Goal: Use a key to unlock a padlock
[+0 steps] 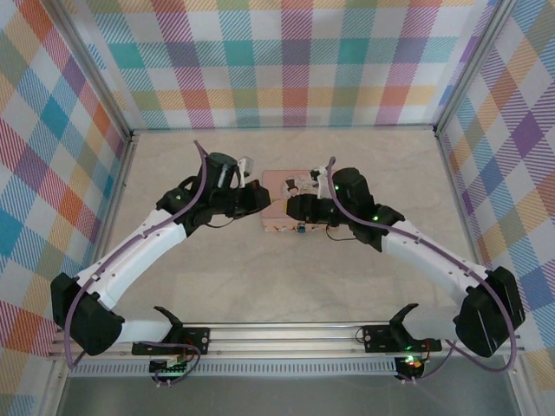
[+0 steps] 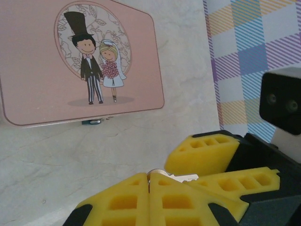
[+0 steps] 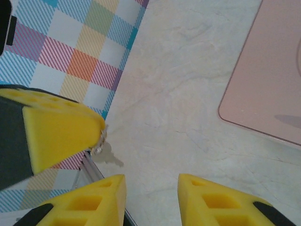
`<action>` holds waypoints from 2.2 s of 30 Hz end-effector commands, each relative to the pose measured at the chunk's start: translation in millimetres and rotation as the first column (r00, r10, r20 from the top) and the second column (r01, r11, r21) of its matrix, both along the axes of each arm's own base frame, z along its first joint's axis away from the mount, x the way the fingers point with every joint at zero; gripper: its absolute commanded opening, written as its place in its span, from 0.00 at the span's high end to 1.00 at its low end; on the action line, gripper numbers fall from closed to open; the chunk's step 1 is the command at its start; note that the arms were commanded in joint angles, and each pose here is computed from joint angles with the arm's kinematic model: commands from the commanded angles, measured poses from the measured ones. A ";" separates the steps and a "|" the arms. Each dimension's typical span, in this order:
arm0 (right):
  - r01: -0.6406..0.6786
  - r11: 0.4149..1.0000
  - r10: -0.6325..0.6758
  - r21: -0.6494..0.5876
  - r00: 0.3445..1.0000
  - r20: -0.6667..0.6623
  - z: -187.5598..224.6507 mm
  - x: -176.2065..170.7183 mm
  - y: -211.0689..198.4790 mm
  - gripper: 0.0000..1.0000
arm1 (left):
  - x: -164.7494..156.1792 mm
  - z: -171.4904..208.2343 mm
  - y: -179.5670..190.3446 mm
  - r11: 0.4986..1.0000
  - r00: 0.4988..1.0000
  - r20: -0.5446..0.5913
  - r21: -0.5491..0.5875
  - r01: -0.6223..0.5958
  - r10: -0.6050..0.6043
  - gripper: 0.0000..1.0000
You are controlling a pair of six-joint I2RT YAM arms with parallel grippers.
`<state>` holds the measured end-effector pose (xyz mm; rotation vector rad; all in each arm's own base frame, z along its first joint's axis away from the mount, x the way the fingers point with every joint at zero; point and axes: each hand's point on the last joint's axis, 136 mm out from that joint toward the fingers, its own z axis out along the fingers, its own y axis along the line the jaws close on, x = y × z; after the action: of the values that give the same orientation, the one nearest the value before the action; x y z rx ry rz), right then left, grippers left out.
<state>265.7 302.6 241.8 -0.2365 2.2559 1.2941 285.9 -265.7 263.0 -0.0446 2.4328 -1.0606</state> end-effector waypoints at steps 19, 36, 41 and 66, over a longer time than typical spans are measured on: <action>-0.037 0.982 0.046 0.185 0.998 -0.046 36.3 10.4 18.7 0.74 | -8.5 16.9 -19.6 0.998 0.996 0.067 -0.018 0.067 -0.065 1.00; -0.060 0.983 0.064 0.171 0.998 -0.016 65.0 7.1 6.7 1.00 | -11.9 48.4 -9.1 0.997 0.977 0.208 -0.062 0.050 -0.036 0.54; -0.070 0.992 0.070 0.105 0.998 0.009 86.2 1.8 -7.0 1.00 | -14.1 68.3 -8.9 0.988 0.951 0.304 -0.120 0.094 -0.054 0.40; -0.080 0.990 0.080 -0.116 0.997 -0.005 143.2 -17.8 -38.6 1.00 | -8.1 132.4 -49.1 0.672 0.808 0.583 -0.566 0.477 -0.081 0.17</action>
<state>253.9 262.5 371.3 -0.3617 2.3660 1.1471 295.5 -319.4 351.4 0.2610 1.6829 -1.6980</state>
